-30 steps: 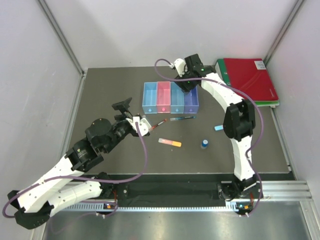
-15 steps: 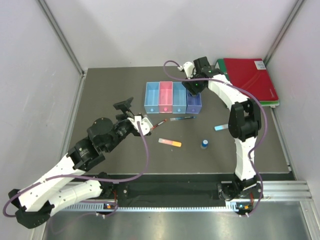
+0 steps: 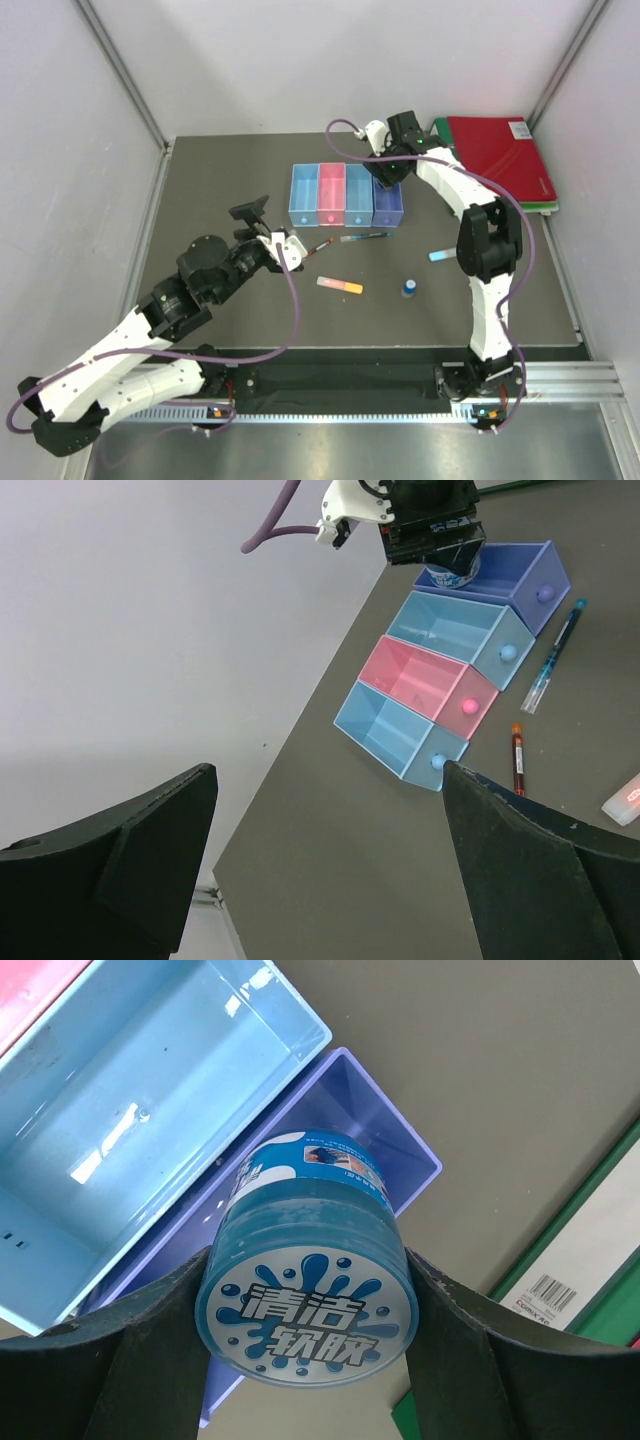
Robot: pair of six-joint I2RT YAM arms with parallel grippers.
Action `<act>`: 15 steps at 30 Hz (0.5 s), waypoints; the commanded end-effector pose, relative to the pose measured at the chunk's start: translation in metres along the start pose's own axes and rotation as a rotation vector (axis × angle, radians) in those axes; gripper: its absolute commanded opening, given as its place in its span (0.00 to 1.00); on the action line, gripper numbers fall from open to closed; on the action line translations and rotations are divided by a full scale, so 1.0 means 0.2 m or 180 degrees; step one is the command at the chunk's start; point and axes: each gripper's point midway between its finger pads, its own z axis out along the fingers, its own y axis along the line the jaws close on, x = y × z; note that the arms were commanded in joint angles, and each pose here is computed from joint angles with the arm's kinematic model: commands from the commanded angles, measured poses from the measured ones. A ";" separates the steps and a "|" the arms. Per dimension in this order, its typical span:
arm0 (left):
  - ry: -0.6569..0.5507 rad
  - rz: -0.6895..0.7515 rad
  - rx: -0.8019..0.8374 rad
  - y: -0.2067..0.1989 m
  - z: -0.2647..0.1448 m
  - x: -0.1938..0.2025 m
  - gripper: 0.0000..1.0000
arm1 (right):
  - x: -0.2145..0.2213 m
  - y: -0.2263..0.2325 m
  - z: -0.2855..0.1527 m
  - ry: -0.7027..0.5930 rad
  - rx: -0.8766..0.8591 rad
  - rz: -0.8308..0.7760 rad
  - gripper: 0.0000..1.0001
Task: Sort the stationery into containers
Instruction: Place the stationery in the storage box.
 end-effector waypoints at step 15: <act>-0.0156 -0.0075 -0.0098 0.03 0.02 -0.05 0.99 | -0.19 -0.13 0.00 -0.0351 0.0335 -0.0181 0.27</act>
